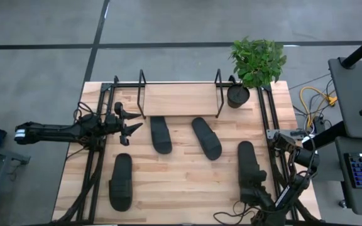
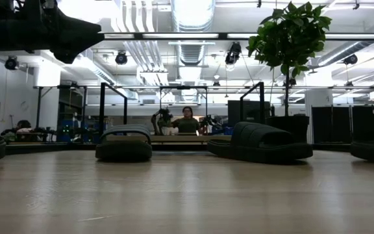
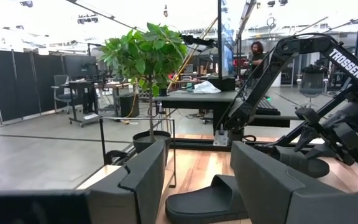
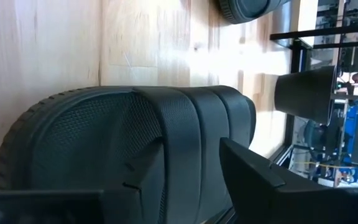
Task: Pick and place slides into the shelf
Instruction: Put the bottom right black slides on the shelf
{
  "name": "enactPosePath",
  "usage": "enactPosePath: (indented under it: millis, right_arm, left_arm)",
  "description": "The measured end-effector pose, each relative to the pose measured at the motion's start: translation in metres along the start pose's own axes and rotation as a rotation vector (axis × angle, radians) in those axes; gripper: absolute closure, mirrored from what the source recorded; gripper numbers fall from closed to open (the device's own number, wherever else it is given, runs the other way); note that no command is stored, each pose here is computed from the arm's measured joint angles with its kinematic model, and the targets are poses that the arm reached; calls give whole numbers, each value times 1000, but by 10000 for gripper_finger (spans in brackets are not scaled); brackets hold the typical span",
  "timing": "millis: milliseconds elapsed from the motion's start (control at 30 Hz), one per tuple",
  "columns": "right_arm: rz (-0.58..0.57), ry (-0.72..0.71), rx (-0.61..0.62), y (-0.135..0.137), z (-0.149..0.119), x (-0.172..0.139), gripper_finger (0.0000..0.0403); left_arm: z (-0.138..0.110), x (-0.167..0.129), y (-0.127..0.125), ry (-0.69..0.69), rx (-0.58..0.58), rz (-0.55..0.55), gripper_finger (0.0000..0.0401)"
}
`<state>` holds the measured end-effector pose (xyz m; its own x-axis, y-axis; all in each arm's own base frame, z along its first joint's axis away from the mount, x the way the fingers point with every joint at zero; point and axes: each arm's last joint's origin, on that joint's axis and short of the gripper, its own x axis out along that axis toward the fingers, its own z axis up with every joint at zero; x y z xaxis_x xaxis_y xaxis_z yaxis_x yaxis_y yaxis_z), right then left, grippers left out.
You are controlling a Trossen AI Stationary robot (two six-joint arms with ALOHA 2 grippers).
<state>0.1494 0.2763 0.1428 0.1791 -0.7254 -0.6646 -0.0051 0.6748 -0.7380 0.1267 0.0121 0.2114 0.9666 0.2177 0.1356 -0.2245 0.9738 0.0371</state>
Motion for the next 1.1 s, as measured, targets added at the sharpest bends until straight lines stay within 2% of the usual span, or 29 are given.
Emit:
enactPosePath:
  millis: [200, 467, 1100]
  right_arm:
    - [0, 0, 31, 0, 0, 0, 306]
    - [1, -1, 29, 0, 0, 0, 387]
    - [2, -2, 25, 0, 0, 0, 394]
  left_arm:
    - [0, 0, 0, -3, -2, 0, 230]
    - [0, 0, 0, -7, -2, -1, 230]
    - [1, -1, 0, -10, -3, 0, 230]
